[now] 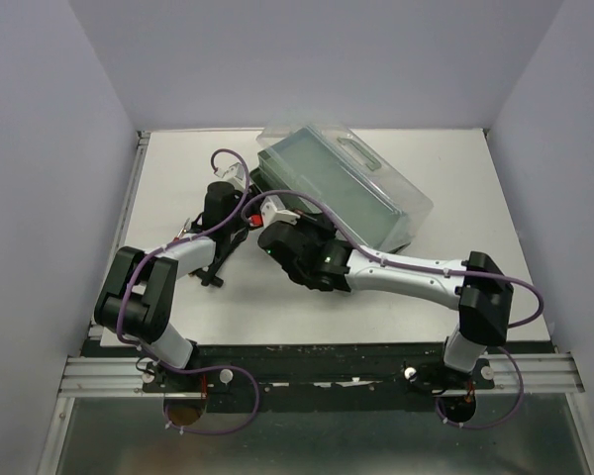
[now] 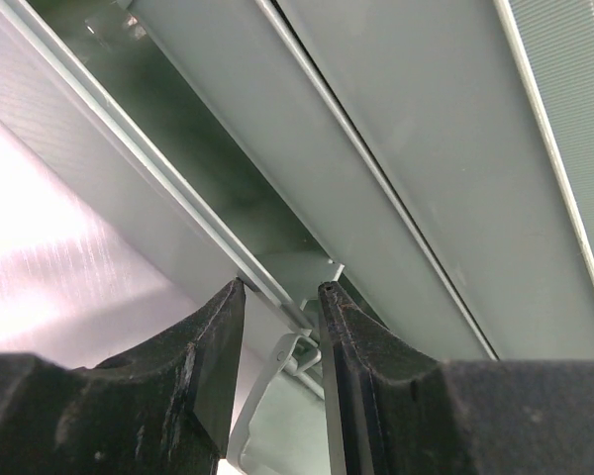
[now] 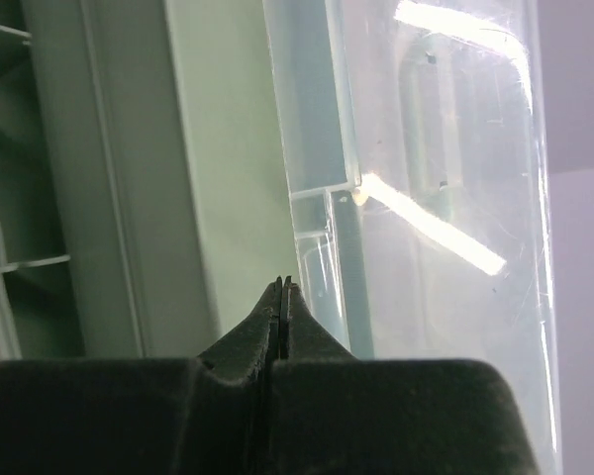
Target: Pack the tool kit
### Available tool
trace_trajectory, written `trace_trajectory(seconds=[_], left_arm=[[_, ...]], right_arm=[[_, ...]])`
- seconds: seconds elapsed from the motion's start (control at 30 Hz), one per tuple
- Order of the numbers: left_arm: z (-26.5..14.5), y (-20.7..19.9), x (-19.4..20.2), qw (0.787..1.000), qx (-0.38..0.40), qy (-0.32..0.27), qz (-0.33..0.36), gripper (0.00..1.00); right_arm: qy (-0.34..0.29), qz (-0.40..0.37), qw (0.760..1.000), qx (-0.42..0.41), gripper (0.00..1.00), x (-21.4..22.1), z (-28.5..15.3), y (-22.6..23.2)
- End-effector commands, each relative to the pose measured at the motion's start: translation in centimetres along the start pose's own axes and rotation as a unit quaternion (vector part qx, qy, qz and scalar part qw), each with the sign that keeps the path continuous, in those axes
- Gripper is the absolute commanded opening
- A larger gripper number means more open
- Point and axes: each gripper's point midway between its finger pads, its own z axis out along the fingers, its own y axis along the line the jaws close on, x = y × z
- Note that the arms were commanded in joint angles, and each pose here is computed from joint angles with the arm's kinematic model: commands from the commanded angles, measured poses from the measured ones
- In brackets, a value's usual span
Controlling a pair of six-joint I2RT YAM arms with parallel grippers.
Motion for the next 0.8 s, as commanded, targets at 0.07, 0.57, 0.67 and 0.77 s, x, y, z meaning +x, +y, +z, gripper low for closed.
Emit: trace_trajectory(seconds=[0.07, 0.57, 0.67, 0.77], left_arm=[[-0.1, 5.0, 3.3, 0.995, -0.086, 0.046, 0.003, 0.43], [0.1, 5.1, 3.1, 0.995, -0.088, 0.045, 0.007, 0.43], [0.1, 5.0, 2.9, 0.995, -0.087, 0.044, 0.006, 0.43], [0.1, 4.9, 2.9, 0.995, -0.087, 0.044, 0.009, 0.43]], right_arm=[[0.018, 0.038, 0.998, 0.053, 0.03, 0.5, 1.3, -5.1], [0.017, 0.105, 0.993, 0.05, 0.04, 2.4, 3.3, -10.4], [0.007, 0.136, 0.991, 0.018, 0.04, 2.6, 3.8, -10.9], [0.013, 0.178, 0.984, -0.013, 0.05, 3.5, 4.3, -11.4]])
